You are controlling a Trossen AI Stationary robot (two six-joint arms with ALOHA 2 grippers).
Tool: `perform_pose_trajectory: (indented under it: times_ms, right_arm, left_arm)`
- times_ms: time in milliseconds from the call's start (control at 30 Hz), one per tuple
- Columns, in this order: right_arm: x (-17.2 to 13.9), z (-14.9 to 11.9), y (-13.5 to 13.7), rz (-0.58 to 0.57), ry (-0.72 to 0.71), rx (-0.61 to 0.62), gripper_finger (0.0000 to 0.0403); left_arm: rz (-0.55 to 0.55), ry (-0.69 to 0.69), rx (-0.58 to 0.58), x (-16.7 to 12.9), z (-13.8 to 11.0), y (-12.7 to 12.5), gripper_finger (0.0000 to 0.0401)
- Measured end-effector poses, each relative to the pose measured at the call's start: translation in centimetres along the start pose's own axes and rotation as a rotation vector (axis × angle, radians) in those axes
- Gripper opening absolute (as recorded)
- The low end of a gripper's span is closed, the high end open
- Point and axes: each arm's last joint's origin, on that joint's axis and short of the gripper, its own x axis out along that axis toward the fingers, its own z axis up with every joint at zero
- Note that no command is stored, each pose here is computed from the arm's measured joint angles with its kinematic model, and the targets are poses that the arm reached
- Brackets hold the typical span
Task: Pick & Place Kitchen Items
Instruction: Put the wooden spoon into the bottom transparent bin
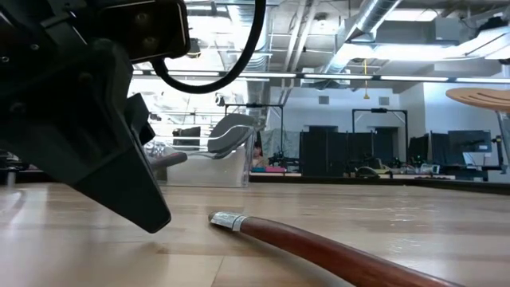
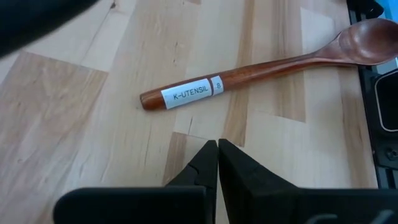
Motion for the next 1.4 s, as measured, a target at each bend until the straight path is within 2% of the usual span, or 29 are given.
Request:
perform_pose_trajectory:
  times_ms: [167, 267, 333, 667, 867, 1400]
  right_arm:
    - [0.4, 0.0, 0.4, -0.053, -0.016, -0.007, 0.0]
    - [1.4, 0.1, 0.6, -0.045, -0.011, 0.002, 0.0]
    - [1.8, 0.1, -0.1, -0.084, 0.0, -0.008, 0.0]
    - [4.0, 0.0, -1.2, -0.114, 0.044, 0.015, 0.0]
    - [4.1, 0.2, -1.6, -0.153, 0.045, 0.029, 0.0]
    - [4.4, 5.7, -3.0, -0.299, -0.01, 0.026, 0.0]
  left_arm:
    - [-0.001, -0.001, 0.001, 0.0, 0.0, 0.0, 0.0002]
    - [-0.002, -0.002, 0.001, 0.0, 0.0, 0.0, 0.0002]
    - [-0.003, -0.002, 0.0, 0.0, 0.0, 0.0, 0.0002]
    - [-0.007, -0.006, -0.002, 0.0, 0.1, -0.1, 0.0002]
    - [-0.008, -0.007, -0.003, 0.0, 0.1, -0.1, 0.0002]
    - [-0.006, -0.008, 0.043, 0.0, 0.1, -0.1, 0.0002]
